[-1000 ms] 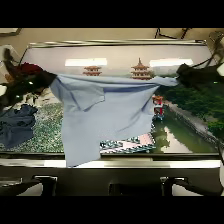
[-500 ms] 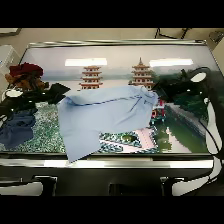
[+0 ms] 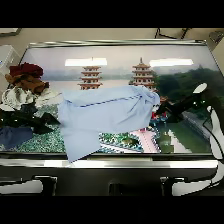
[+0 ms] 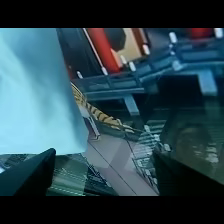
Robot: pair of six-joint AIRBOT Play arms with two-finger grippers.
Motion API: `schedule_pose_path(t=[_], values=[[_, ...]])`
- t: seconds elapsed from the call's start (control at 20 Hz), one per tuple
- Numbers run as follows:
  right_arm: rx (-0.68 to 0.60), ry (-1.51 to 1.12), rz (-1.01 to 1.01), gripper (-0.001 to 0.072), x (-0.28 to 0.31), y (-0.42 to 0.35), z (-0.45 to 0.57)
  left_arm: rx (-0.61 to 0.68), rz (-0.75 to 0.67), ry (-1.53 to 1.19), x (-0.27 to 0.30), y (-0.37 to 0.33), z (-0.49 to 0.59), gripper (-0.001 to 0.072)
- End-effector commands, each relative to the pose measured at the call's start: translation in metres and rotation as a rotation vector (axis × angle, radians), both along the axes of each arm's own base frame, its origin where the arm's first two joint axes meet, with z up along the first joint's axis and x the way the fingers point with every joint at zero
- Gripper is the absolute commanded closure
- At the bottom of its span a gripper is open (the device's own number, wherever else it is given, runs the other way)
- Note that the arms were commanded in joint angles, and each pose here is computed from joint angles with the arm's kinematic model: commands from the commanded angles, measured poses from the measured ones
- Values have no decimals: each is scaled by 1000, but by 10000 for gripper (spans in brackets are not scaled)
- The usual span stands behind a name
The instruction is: Fold the clothes and pants, and hang the long-sleeved shirts on hangers.
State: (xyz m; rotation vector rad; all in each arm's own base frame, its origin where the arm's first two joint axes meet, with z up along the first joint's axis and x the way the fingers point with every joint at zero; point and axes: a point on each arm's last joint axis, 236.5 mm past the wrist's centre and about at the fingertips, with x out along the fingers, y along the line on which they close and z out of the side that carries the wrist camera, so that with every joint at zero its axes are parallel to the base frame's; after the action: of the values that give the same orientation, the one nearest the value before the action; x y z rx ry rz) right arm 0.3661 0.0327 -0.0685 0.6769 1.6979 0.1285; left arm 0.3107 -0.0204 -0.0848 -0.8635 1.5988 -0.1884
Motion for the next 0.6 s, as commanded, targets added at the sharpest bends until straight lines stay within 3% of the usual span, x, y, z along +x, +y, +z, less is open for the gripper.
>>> schedule_pose_path(t=[0.0, 0.1, 0.15, 0.2, 0.3, 0.4, 0.45, 0.55], values=[[-18, -13, 35, 10, -2, 28, -18, -16, 19, 14, -12, -16, -21, 133], [-17, -36, 23, 11, 7, 43, -23, -19, 25, -21, -2, -25, -23, 137], [-6, -42, 22, 12, 10, 52, -25, -19, 41, -44, 6, -29, -22, 256], [6, -45, 25, 18, 12, 60, -28, -22, 56, -79, 16, -33, -21, 428], [16, -37, 24, 63, 13, 78, -34, -51, 69, -142, 31, -44, -14, 645], [16, -48, 27, 497, 16, 89, -33, -87, 54, -240, 48, -51, 5, 686], [25, -66, 29, 663, 19, 92, -25, -92, 55, -308, 62, -51, 24, 686], [9, -199, 91, 667, 41, 86, 14, -50, 22, -518, 95, -43, 85, 687]])
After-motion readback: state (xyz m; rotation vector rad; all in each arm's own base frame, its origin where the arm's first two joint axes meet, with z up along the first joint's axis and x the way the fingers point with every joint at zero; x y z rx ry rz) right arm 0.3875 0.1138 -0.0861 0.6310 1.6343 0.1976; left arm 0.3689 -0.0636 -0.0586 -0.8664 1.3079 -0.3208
